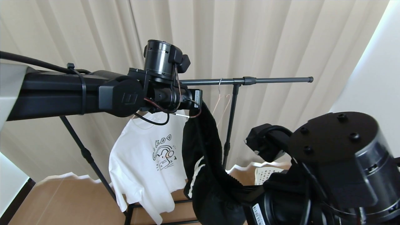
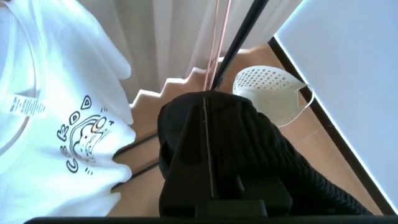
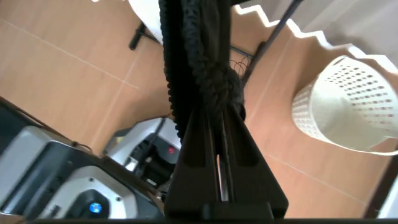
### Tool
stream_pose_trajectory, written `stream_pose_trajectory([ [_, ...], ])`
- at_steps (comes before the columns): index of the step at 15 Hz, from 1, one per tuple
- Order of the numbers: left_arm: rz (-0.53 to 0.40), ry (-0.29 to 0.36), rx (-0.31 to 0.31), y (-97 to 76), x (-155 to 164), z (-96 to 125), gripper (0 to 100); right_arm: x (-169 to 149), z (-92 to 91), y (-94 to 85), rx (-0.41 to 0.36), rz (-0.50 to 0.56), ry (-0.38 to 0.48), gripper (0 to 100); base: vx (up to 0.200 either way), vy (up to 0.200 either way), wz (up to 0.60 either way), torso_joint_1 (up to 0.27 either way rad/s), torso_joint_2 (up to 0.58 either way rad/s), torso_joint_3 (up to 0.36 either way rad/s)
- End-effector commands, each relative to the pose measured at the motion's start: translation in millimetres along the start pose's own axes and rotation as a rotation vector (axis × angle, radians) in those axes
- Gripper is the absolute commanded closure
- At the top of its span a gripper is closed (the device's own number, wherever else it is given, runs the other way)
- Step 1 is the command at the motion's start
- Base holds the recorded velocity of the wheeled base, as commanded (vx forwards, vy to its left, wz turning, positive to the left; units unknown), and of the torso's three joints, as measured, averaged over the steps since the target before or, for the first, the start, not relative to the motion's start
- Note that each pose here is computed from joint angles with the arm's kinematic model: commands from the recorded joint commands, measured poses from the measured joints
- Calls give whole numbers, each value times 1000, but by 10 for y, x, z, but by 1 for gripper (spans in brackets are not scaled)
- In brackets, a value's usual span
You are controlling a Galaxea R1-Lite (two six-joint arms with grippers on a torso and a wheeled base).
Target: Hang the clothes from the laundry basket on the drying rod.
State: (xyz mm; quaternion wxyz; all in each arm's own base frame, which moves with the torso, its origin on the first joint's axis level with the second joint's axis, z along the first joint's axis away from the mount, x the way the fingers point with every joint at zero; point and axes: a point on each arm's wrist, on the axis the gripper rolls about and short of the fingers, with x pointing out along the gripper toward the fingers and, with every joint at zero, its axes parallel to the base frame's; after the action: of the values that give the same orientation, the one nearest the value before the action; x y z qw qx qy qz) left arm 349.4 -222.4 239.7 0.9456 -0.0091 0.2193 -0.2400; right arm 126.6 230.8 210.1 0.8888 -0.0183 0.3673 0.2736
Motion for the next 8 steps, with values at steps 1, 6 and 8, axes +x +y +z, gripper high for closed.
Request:
stream_pose_trajectory([
  [1, -2, -6, 0, -5, 50, 13, 100, 231, 30, 193, -5, 4, 30, 100, 0, 0, 0, 0, 0, 0],
  [6, 0, 9, 12, -2, 145, -31, 100, 376, 151, 293, 109, -5, 12, 100, 0, 0, 0, 0, 0, 0],
  [8, 8, 10, 8, 25, 121, -25, 100, 328, 195, 176, 133, -41, -11, 100, 0, 0, 0, 0, 0, 0],
])
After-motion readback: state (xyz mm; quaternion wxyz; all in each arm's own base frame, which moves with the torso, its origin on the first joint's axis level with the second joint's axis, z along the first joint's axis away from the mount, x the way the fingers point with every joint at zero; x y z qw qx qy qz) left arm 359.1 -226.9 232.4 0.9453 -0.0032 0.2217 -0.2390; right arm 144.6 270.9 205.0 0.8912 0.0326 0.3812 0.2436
